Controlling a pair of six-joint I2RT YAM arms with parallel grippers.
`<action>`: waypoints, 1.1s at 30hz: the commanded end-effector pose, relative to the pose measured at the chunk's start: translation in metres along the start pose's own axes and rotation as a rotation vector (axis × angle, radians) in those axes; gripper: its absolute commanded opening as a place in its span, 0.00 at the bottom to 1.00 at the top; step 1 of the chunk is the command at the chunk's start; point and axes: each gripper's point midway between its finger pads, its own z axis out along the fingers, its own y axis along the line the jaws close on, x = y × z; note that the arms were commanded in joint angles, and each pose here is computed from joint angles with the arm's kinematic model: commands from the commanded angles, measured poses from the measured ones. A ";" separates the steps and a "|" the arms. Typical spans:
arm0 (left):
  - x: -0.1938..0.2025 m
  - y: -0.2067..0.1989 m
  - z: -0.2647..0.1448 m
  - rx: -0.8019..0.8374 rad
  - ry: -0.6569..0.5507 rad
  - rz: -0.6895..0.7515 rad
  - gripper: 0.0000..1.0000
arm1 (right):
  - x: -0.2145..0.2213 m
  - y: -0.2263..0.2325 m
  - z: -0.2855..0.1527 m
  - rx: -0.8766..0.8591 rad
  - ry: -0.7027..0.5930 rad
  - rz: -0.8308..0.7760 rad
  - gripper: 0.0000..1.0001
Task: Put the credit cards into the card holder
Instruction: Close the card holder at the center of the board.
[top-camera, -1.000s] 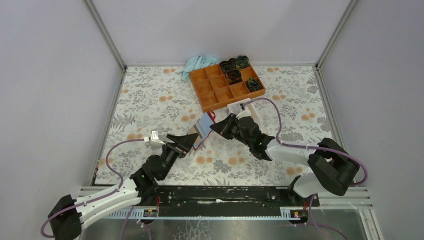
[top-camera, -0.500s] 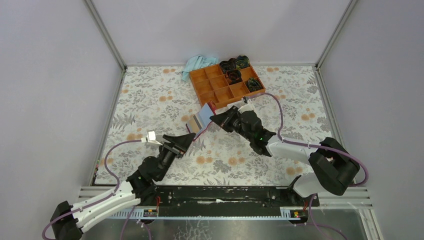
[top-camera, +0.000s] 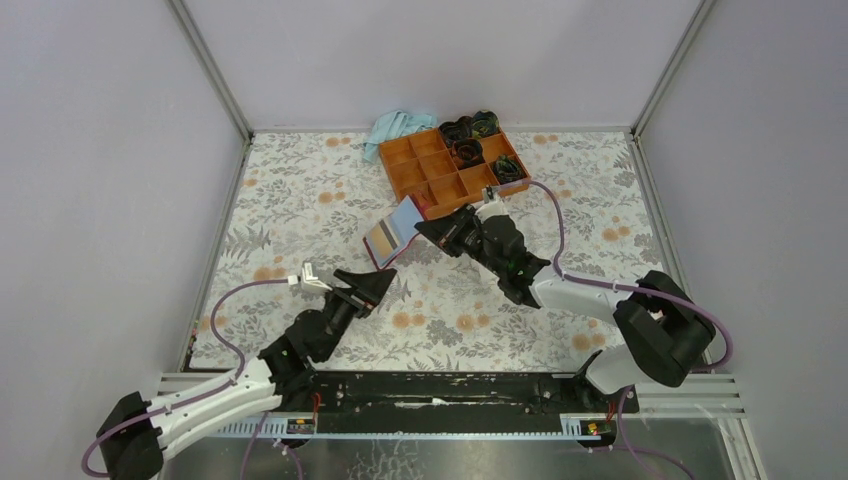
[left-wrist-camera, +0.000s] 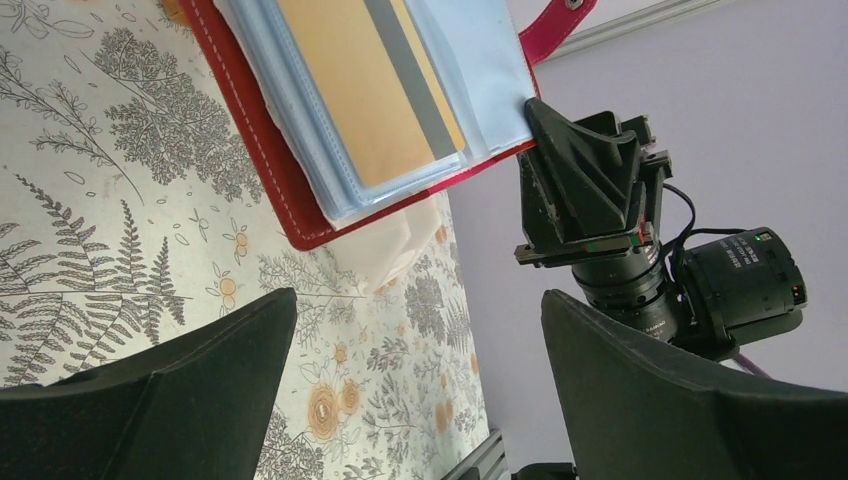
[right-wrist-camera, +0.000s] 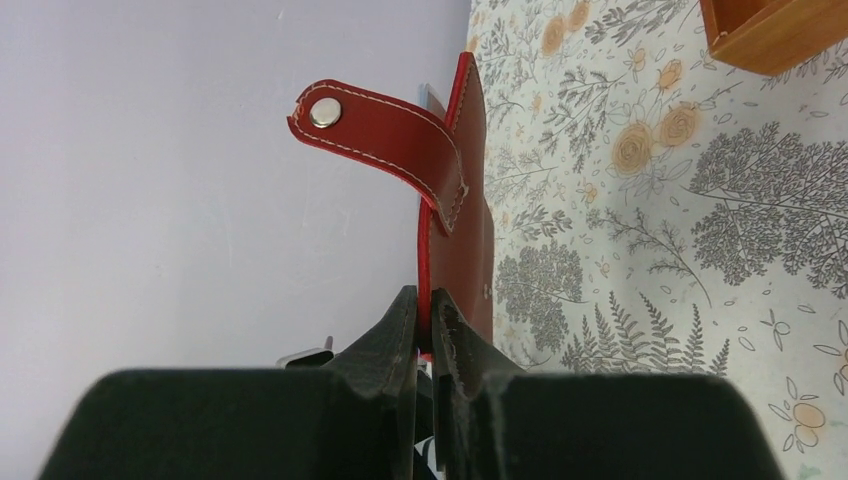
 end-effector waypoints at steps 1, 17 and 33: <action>0.013 0.063 -0.011 -0.087 -0.003 0.043 1.00 | -0.011 0.046 0.001 -0.149 -0.009 0.069 0.00; -0.006 0.052 -0.008 -0.054 -0.096 0.061 1.00 | 0.010 0.035 -0.025 -0.179 0.089 0.214 0.00; -0.007 0.052 -0.012 -0.051 -0.086 0.116 0.92 | 0.021 0.010 -0.041 -0.149 0.125 0.233 0.00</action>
